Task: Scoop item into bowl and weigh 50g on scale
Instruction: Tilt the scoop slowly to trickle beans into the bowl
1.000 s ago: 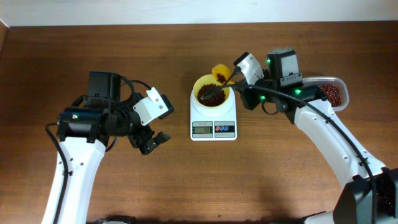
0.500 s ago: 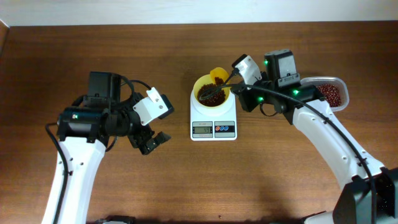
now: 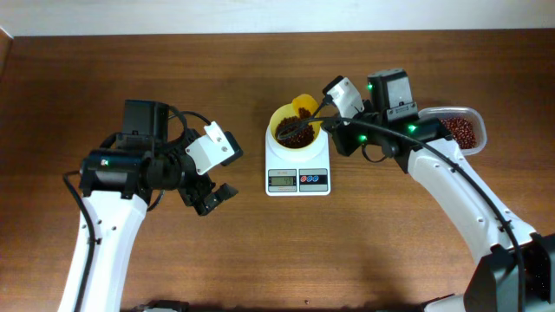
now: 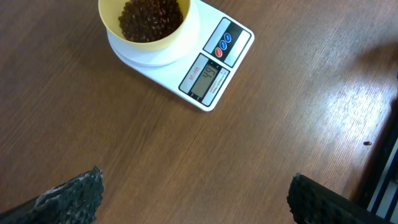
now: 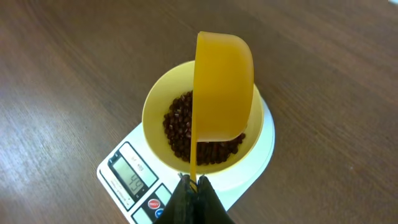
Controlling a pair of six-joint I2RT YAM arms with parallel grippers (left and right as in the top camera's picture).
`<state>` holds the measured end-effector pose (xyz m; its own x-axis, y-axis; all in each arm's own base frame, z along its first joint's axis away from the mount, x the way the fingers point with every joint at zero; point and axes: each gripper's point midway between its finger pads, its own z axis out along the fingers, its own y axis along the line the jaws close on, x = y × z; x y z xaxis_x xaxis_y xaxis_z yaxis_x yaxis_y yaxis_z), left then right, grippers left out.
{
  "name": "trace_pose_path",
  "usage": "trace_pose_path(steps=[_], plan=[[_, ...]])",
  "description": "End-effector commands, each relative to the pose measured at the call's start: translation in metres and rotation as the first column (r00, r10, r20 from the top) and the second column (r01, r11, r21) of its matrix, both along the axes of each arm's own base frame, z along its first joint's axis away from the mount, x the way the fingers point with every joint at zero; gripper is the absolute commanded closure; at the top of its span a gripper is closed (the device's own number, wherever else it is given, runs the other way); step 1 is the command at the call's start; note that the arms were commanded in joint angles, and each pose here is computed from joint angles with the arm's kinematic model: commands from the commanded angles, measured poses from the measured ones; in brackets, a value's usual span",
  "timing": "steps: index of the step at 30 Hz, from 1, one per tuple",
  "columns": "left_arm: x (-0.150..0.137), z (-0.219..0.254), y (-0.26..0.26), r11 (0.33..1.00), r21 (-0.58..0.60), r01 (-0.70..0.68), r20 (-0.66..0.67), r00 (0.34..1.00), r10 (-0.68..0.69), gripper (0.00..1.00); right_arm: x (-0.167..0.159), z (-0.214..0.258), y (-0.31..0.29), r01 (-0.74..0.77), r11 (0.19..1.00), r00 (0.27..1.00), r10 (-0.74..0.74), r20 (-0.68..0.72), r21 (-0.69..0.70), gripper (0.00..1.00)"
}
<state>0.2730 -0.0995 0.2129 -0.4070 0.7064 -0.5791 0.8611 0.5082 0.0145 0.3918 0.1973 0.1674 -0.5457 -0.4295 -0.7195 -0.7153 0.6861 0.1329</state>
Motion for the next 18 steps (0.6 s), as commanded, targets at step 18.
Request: trace_pose_path(steps=[18], plan=[[0.001,0.003,-0.002,1.000,-0.010,0.020,0.015,1.000,-0.020,0.01,0.004,0.011,0.002,0.011,1.000,1.000,-0.011,0.019,0.000,0.96]])
